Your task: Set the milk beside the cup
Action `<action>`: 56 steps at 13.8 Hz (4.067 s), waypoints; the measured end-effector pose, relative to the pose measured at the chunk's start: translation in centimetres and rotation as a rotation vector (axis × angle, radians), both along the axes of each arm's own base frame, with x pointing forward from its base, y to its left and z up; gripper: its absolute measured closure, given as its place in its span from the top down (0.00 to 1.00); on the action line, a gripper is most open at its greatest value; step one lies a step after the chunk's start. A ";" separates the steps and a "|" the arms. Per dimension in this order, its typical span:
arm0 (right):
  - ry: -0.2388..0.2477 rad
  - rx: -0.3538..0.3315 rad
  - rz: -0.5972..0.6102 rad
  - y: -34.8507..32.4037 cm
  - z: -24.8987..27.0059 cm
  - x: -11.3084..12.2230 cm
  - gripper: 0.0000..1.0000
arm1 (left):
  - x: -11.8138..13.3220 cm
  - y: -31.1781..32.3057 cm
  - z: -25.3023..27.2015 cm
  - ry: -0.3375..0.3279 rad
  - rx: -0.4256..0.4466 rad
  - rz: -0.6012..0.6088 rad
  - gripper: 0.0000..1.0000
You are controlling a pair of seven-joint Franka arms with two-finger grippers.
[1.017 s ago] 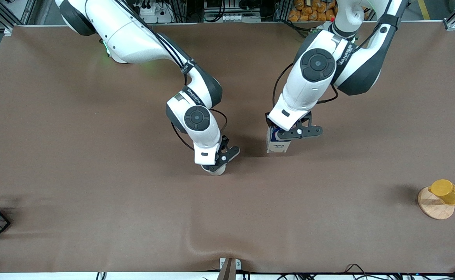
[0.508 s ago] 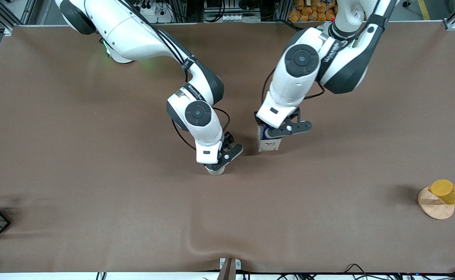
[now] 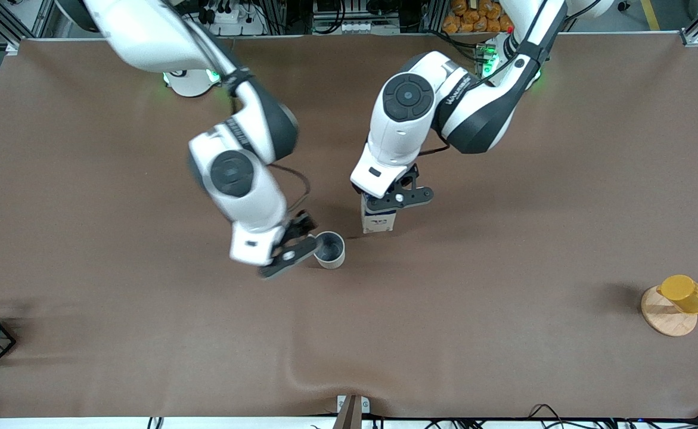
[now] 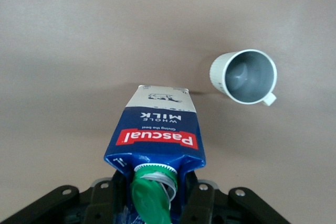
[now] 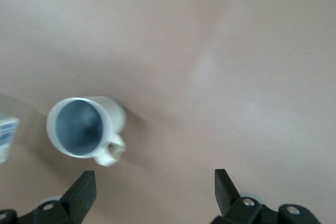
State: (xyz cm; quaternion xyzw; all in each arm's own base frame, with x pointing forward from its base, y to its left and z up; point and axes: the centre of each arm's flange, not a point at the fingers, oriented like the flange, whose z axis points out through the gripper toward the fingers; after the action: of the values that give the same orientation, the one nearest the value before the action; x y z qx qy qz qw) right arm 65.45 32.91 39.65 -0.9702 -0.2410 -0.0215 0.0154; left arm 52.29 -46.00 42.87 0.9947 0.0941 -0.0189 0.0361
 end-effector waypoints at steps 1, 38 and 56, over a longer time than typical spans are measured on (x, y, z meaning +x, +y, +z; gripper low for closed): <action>0.017 -0.012 -0.038 -2.8 0.5 0.8 1.00 | 0.0 -0.5 0.0 -0.002 -0.004 -0.005 0.43; 0.216 -0.009 -0.463 -36.1 24.5 -12.4 1.00 | -2.7 -8.7 -7.4 0.007 -0.055 -0.109 1.00; 0.138 -0.013 -0.384 -36.8 24.7 -12.0 1.00 | 6.2 33.0 22.6 -0.129 0.040 0.272 1.00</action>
State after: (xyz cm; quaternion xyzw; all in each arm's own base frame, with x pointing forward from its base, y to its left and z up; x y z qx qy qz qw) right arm 53.49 -3.84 64.36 -0.9975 -0.0502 0.0440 0.0213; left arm 58.49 -13.04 65.43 0.9725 0.2256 0.0521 0.0242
